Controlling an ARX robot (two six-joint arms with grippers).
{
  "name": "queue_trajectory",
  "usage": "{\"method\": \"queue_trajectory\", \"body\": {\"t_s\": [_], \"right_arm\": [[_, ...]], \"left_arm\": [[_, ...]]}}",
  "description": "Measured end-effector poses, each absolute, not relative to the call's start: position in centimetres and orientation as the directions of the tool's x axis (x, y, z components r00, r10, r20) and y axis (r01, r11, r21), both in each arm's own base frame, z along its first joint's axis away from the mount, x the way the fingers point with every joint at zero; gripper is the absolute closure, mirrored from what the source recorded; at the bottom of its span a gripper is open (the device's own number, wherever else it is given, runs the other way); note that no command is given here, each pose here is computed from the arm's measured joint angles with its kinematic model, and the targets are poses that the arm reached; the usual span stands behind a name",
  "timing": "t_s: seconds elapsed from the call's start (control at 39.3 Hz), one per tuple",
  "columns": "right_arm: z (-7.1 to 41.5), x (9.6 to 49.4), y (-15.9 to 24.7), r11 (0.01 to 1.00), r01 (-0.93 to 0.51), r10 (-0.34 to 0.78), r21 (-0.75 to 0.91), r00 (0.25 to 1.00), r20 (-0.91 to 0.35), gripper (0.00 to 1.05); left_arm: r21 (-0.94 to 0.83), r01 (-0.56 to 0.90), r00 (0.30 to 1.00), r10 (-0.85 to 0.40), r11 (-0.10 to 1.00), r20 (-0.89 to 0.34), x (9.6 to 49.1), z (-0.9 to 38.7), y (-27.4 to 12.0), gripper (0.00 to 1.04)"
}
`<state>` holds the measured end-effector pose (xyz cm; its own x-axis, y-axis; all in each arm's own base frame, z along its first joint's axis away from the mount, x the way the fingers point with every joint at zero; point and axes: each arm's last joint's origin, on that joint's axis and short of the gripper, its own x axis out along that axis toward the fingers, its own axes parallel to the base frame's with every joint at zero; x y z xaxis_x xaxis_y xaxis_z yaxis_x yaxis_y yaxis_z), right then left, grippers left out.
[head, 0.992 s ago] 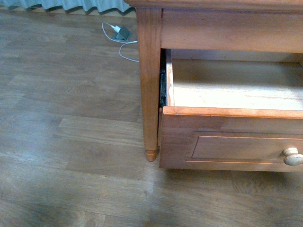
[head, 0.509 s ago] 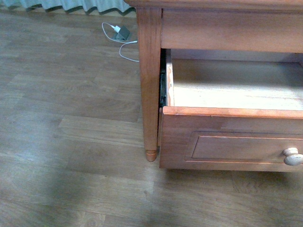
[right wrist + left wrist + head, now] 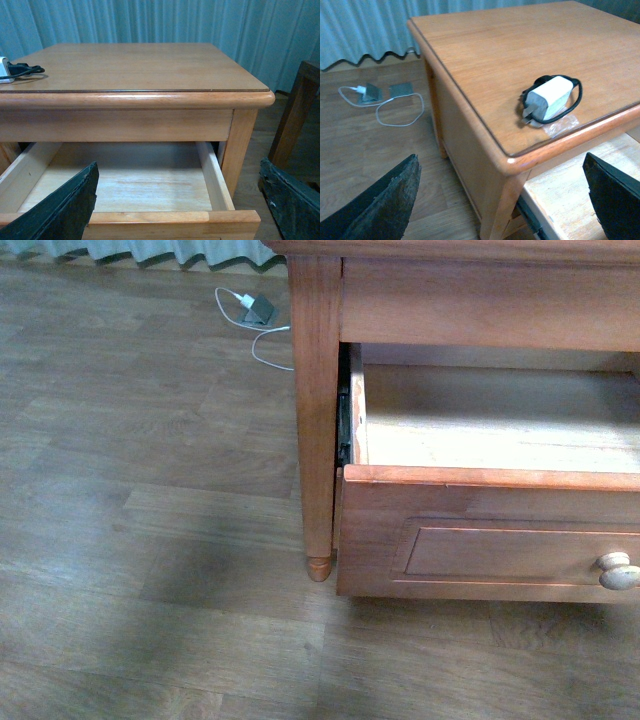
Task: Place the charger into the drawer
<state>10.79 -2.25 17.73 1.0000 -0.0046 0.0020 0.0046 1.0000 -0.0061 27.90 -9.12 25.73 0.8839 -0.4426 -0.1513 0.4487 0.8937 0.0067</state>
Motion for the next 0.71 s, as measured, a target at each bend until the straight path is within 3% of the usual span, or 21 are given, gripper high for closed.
{"method": "queue_trajectory", "body": {"t_s": [0.25,0.71], "right_arm": [[17.7,10.8,-2.2,1.000,0.005,-0.005,-0.006,1.000,0.002,0.09],[17.7,10.8,-2.2,1.000,0.005,-0.005,-0.006,1.000,0.002,0.09]], "left_arm": [[0.016,0.525,0.840,-0.515,0.851,-0.170,33.7,26.1,-12.6,0.06],[0.049,0.678,0.724,-0.655,0.734,-0.216,37.8,24.6,-17.1,0.06]]}}
